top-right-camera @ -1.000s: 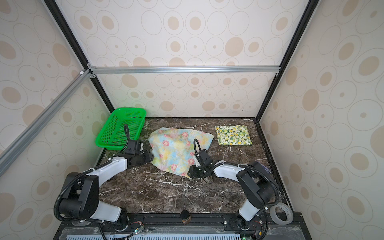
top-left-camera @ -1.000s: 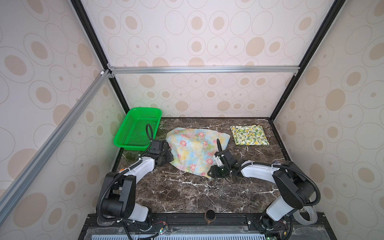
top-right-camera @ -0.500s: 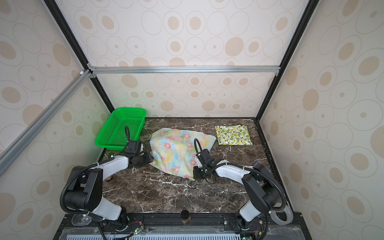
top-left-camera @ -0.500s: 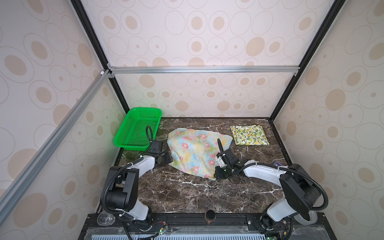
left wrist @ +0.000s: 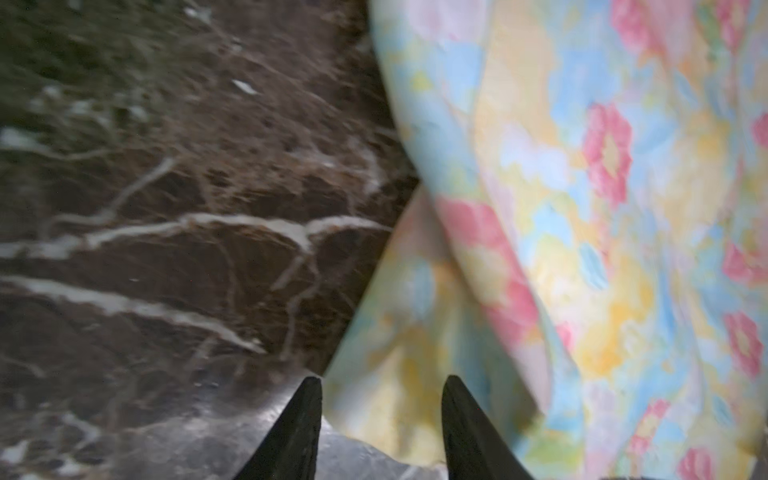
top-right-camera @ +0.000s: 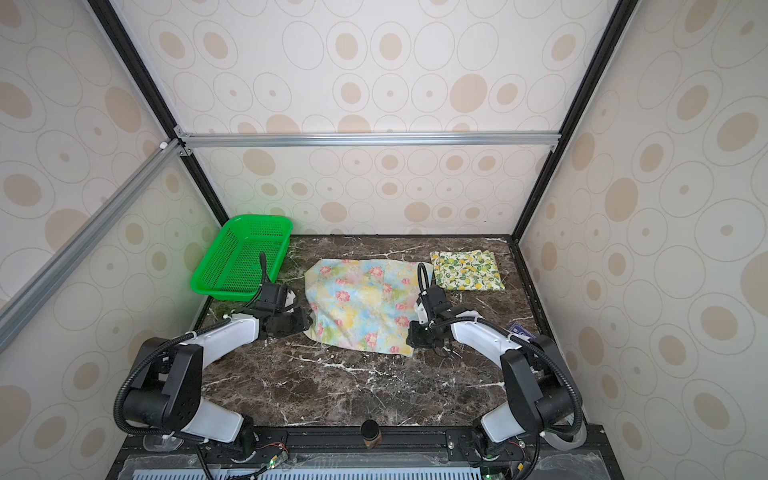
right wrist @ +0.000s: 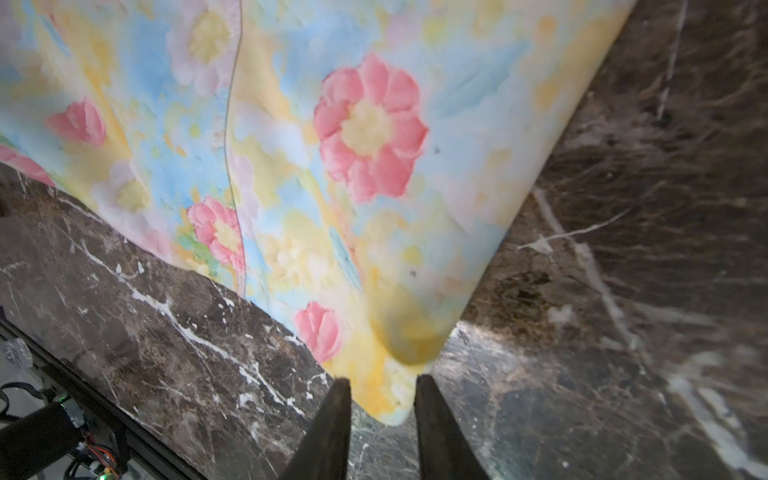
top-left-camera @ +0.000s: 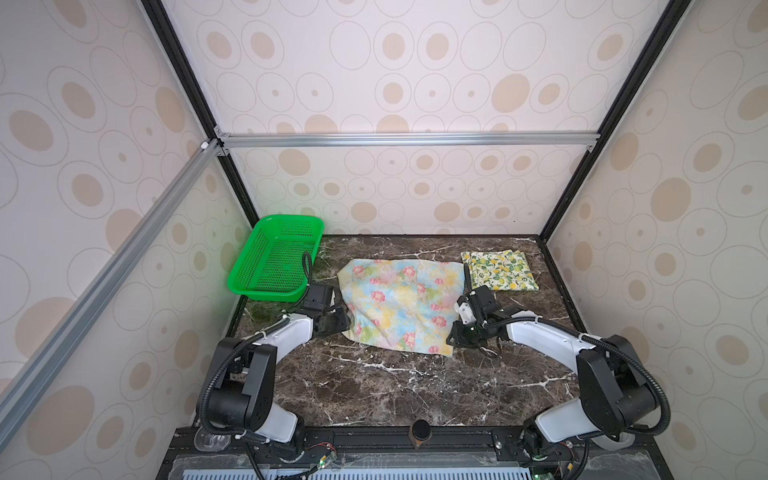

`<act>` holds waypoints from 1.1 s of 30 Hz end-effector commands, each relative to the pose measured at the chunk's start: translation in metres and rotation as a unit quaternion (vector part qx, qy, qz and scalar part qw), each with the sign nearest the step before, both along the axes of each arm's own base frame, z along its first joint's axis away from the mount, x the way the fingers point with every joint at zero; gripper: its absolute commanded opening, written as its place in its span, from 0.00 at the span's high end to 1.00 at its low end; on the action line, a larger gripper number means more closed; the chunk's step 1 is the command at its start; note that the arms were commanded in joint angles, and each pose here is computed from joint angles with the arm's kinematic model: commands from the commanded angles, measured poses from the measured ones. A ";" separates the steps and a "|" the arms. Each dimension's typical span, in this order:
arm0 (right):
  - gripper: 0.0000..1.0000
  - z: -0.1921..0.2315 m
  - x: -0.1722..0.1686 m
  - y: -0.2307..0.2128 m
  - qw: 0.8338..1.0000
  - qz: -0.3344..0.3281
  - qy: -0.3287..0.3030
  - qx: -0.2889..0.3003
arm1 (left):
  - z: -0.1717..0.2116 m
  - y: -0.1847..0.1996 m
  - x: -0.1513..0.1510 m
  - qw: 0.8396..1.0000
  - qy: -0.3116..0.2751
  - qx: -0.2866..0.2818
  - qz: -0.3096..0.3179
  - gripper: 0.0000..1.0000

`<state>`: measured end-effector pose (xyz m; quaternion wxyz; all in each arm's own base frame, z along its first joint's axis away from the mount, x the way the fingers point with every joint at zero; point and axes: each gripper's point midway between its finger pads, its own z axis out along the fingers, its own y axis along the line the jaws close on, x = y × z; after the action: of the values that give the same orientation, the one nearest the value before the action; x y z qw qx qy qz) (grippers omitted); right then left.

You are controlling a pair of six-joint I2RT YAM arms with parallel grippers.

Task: Fold and stack the skirts
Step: 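Grasp the floral skirt's near corners with both grippers and spread it flat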

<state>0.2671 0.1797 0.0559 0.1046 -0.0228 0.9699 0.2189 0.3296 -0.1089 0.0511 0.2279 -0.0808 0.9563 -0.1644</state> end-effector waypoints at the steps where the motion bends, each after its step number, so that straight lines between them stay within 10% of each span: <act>1: 0.64 0.002 -0.004 0.000 1.000 0.006 0.009 -0.001 | 0.012 -0.015 -0.017 0.998 -0.013 0.015 -0.052 0.54; 33: 0.63 0.000 -0.005 0.000 1.000 -0.001 0.007 0.006 | -0.021 -0.032 -0.018 0.987 0.014 0.115 -0.112 0.67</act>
<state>0.2650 0.1830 0.0571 0.0988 -0.0230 0.9681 0.2293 0.3006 -0.1383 0.0223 0.1861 0.0342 0.9778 -0.0903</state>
